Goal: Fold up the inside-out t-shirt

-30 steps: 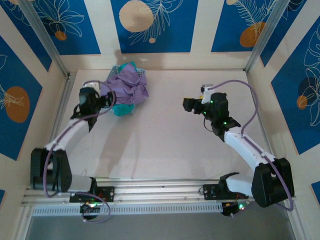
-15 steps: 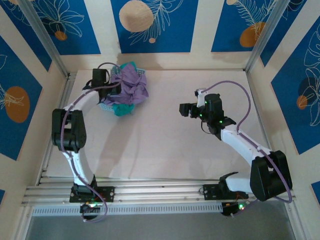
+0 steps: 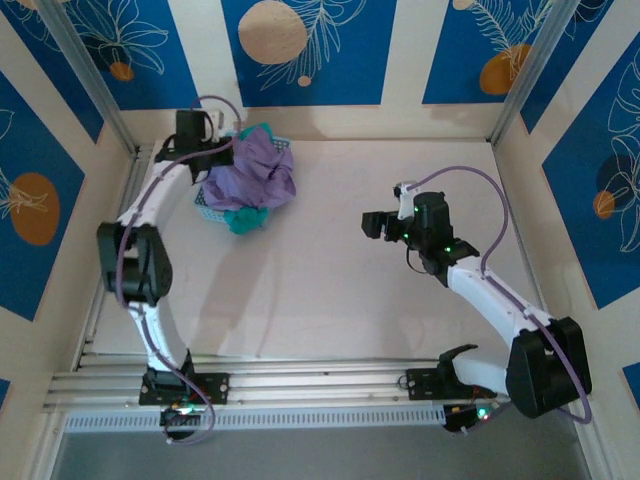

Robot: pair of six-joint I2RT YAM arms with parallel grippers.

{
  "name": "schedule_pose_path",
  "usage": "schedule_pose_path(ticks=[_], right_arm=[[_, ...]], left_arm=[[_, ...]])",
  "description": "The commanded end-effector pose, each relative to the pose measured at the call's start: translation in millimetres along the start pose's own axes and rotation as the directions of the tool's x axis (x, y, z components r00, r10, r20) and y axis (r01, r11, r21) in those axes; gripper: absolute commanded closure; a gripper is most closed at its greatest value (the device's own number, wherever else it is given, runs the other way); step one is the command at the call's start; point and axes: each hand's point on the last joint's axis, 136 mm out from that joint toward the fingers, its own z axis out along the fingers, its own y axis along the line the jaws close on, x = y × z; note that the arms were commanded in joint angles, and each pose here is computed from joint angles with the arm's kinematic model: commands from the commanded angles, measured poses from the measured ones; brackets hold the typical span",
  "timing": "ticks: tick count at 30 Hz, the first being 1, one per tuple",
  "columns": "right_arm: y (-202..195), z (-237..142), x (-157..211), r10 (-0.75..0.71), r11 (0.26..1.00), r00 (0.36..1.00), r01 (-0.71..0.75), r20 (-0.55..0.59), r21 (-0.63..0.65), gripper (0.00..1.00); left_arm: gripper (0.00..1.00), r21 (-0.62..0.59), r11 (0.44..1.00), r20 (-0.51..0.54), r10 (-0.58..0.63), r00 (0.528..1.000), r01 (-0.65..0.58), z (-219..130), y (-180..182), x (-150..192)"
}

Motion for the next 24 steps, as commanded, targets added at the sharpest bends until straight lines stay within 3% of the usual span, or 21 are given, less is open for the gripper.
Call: schedule_pose_path(ticks=[1,6,11,18,24], right_arm=[[2,-13,-14,0.014,1.0,0.999,-0.015,0.044,0.002,0.1],[4,-22,-23,0.025,1.0,0.998,-0.025,0.063,-0.009,0.09],[6,-29,-29,0.027,1.0,0.999,-0.026,0.045,-0.015,0.09],[-16,-61,-35,0.046,0.994,0.997,-0.051,0.056,0.093,0.09],[-59,-112,-43,0.084,0.95,0.985,-0.125,0.151,0.287,0.09]], left_arm=[[1.0,0.261,0.963,0.441,-0.06,0.896,-0.064,-139,-81,-125],[1.0,0.416,0.898,0.601,-0.154,0.784,-0.143,-232,-141,-171],[1.0,0.547,0.789,0.616,-0.153,0.773,-0.279,-272,-223,-181],[1.0,0.692,0.658,0.497,-0.136,0.857,-0.297,-241,-297,-153],[1.0,0.758,0.614,0.344,-0.087,0.935,-0.222,-184,-337,-81]])
